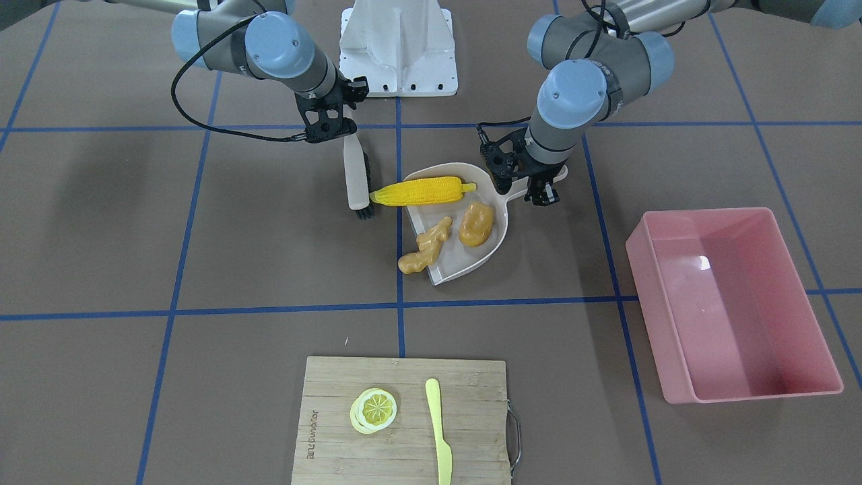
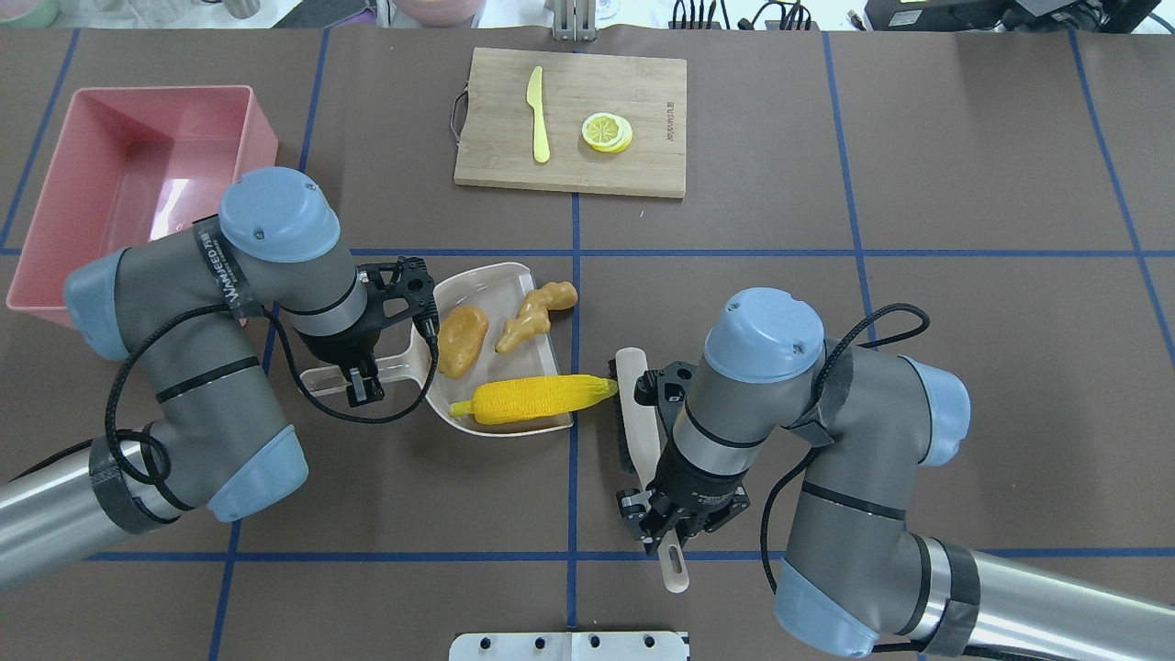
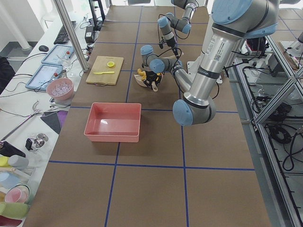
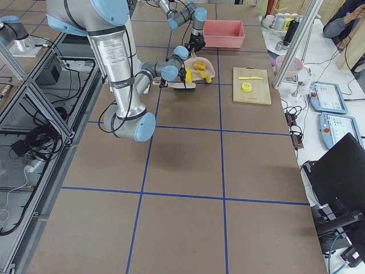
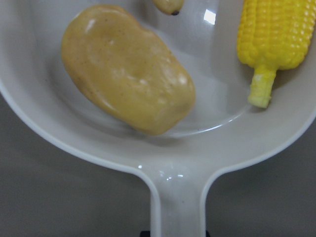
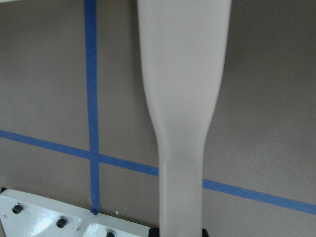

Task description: Sweep and dump trash into bin

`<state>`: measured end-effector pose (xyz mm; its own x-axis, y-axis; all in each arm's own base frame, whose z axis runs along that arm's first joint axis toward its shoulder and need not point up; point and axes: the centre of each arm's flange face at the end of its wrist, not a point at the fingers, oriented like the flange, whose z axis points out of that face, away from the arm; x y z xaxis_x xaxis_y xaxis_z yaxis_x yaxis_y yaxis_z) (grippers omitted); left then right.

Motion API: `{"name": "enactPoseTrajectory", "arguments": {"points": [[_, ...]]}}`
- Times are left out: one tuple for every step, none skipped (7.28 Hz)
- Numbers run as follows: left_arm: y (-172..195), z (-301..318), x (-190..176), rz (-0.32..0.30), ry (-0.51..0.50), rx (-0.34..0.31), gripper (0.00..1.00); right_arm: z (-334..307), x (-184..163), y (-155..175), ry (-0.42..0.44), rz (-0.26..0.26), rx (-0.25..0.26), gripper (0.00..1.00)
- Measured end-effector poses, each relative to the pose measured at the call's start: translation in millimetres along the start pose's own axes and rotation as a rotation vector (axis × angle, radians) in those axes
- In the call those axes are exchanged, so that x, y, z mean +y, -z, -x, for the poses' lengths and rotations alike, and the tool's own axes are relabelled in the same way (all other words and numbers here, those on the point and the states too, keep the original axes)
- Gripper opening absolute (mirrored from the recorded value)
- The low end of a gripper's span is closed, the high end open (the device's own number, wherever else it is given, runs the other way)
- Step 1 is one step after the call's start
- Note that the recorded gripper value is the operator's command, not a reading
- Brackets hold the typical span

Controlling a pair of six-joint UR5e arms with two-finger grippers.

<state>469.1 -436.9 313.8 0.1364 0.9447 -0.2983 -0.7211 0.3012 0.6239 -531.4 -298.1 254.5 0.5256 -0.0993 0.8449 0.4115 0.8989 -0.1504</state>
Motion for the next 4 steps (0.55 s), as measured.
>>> {"name": "enactPoseTrajectory", "arguments": {"points": [[-0.5, 0.3, 0.1, 0.001, 0.0, 0.0, 0.0, 9.6, -3.2, 0.3, 0.001, -0.002, -0.004, 0.0], [-0.6, 0.3, 0.1, 0.001, 0.0, 0.0, 0.0, 22.1, -8.7, -0.2, -0.002, -0.004, -0.008, 0.0], [-0.6, 0.3, 0.2, 0.0, 0.0, 0.0, 0.0, 33.8, -14.0, -0.3, -0.003, -0.006, -0.012, 0.0], [-0.7, 0.4, 0.2, 0.001, 0.0, 0.0, 0.0, 40.8, -16.8, 0.1, -0.002, -0.007, -0.014, 0.0]]}}
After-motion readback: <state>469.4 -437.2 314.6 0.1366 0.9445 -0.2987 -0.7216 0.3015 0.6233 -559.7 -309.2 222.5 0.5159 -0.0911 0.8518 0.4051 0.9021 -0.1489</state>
